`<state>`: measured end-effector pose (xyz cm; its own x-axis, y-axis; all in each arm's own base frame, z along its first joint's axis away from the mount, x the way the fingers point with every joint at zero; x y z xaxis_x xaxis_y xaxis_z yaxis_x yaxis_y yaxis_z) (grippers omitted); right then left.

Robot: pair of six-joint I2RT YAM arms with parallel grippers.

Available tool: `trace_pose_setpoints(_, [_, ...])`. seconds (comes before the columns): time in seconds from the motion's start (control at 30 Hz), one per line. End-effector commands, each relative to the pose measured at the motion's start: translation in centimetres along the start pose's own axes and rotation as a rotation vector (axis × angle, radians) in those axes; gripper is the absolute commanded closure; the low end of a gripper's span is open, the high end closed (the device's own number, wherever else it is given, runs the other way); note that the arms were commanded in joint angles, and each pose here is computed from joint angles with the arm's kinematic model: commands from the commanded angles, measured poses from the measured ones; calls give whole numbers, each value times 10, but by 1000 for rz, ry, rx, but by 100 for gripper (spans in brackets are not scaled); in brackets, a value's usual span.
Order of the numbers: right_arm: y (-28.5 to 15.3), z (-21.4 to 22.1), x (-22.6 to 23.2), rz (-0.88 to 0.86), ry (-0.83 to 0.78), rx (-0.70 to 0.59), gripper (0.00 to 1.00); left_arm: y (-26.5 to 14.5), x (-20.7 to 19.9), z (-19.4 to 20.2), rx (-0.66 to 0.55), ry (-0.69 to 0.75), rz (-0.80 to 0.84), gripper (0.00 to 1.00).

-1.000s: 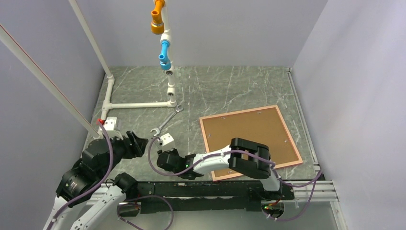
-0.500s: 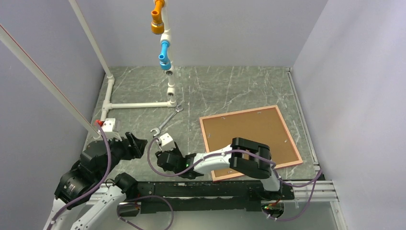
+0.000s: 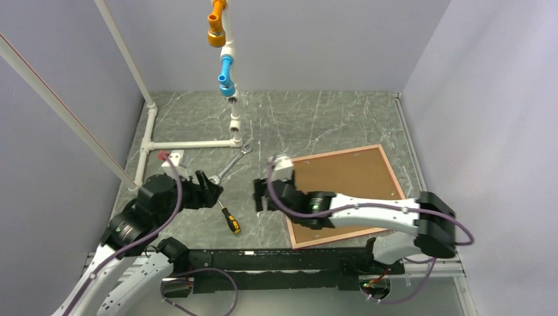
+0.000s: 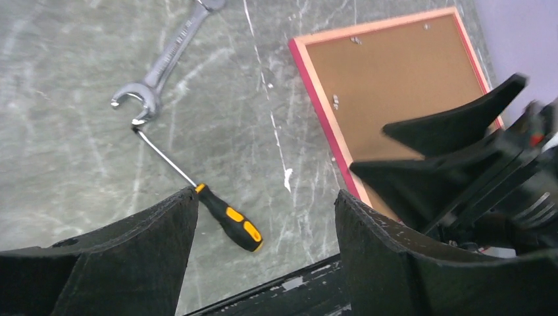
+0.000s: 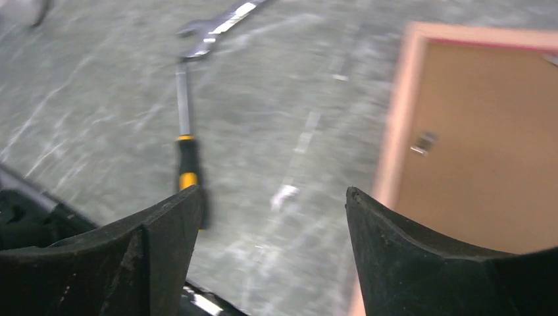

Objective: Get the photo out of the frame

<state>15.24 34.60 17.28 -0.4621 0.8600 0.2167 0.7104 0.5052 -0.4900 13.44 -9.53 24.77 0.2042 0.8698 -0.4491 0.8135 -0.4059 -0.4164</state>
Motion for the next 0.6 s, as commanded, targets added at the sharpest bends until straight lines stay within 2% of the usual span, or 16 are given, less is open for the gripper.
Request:
trace_pose_setpoints(0.0, [-26, 22, -90, 228, 137, 91, 16, 30, -28, -2, 41, -52, 135, 22])
trace_pose_setpoints(0.17, [-66, 24, -184, 511, 380, 70, 1, 63, -49, 10, 159, -90, 233, 22])
trace_pose_setpoints(0.23, [-83, 25, -212, 618, 459, 30, 1, 74, -56, 13, 191, -104, 268, 22])
trace_pose_setpoints(0.37, [-99, 31, -259, 763, 606, 50, 1, 89, -68, 17, 242, -125, 323, 23])
trace_pose_setpoints(0.47, [-104, 38, -281, 815, 703, 80, 1, 97, -76, 24, 286, -123, 361, 22])
trace_pose_setpoints(0.57, [-113, 40, -296, 870, 769, 52, 1, 102, -89, 41, 348, -66, 407, 23])
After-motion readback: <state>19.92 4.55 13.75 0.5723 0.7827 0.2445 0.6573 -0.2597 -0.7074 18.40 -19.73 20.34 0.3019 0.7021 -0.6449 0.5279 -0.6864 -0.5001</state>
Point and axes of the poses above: each gripper's point midway between its finger pads, its own y axis out along the fingers, its own x axis along the line the jaws close on, z = x × y, the point moved 4 cm from there along -y, back along the fingers, and after that the axes turned 2 degrees about -y, right-handed, at the moved point
